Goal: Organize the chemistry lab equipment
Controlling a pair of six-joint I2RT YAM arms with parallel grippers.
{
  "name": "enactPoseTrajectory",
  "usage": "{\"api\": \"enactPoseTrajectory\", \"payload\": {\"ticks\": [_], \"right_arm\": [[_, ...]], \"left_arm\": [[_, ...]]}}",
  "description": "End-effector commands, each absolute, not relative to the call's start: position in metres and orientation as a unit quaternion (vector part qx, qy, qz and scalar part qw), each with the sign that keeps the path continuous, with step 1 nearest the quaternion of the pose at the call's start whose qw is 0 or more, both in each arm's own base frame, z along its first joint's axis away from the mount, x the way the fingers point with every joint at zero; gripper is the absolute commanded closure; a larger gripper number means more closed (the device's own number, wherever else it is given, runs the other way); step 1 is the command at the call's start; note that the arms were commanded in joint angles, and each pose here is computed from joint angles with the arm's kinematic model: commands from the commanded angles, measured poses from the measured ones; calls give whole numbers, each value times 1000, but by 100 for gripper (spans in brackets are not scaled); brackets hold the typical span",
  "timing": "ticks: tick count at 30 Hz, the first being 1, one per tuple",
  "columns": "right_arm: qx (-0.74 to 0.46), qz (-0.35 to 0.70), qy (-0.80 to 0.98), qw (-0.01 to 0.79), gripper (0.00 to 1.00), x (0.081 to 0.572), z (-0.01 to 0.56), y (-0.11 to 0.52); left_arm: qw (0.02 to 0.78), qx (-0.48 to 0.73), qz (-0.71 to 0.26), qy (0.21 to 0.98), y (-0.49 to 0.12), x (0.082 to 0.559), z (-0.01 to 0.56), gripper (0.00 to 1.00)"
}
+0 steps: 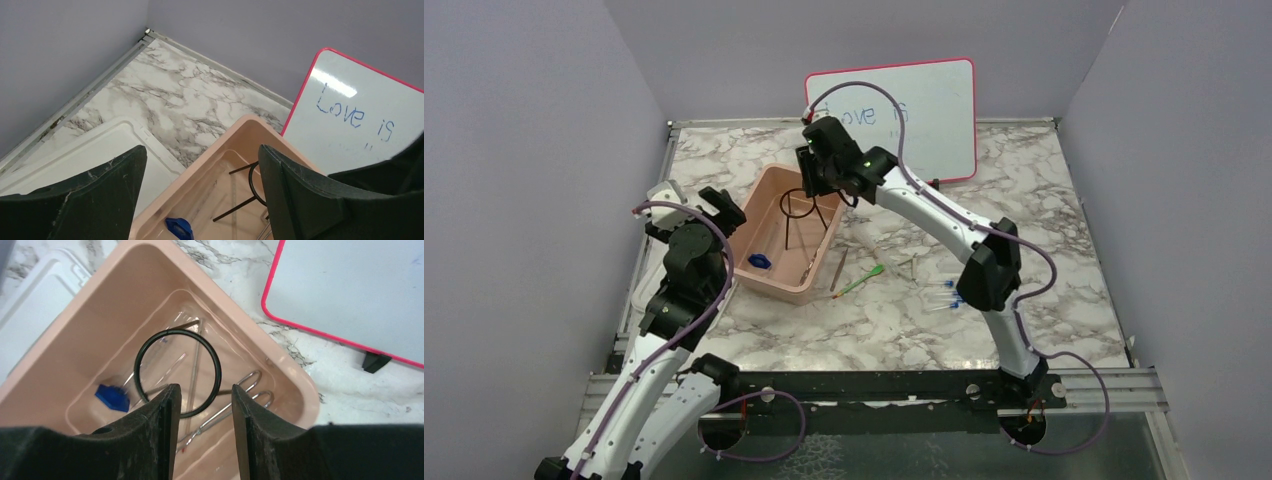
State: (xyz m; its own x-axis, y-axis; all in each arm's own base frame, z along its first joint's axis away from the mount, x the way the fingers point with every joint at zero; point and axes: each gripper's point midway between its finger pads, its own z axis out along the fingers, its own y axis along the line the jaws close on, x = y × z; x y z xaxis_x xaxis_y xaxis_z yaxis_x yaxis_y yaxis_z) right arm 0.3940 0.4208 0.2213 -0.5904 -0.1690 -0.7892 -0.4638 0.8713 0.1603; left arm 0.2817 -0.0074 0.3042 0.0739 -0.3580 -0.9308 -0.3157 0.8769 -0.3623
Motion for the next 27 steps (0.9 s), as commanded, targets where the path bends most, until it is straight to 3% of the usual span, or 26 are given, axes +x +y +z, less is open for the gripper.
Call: {"api": "enactPoseTrajectory", "payload": {"ticks": [1, 8, 14, 20, 27], "right_arm": [[-147, 217, 847, 462, 54, 380, 275, 399], [-90, 180, 872, 445, 54, 348, 245, 318], [-65, 143, 905, 395, 43, 310, 179, 265], [-77, 139, 933, 323, 41, 288, 112, 262], [-126, 96, 933, 324, 41, 314, 79, 272]], "left_arm": [[695, -193, -48, 691, -30, 295, 312, 14], [668, -62, -108, 733, -86, 319, 302, 4], [657, 10, -197, 728, -129, 318, 314, 1], [639, 11, -257, 725, -149, 315, 321, 2], [608, 15, -294, 737, -163, 309, 315, 2]]}}
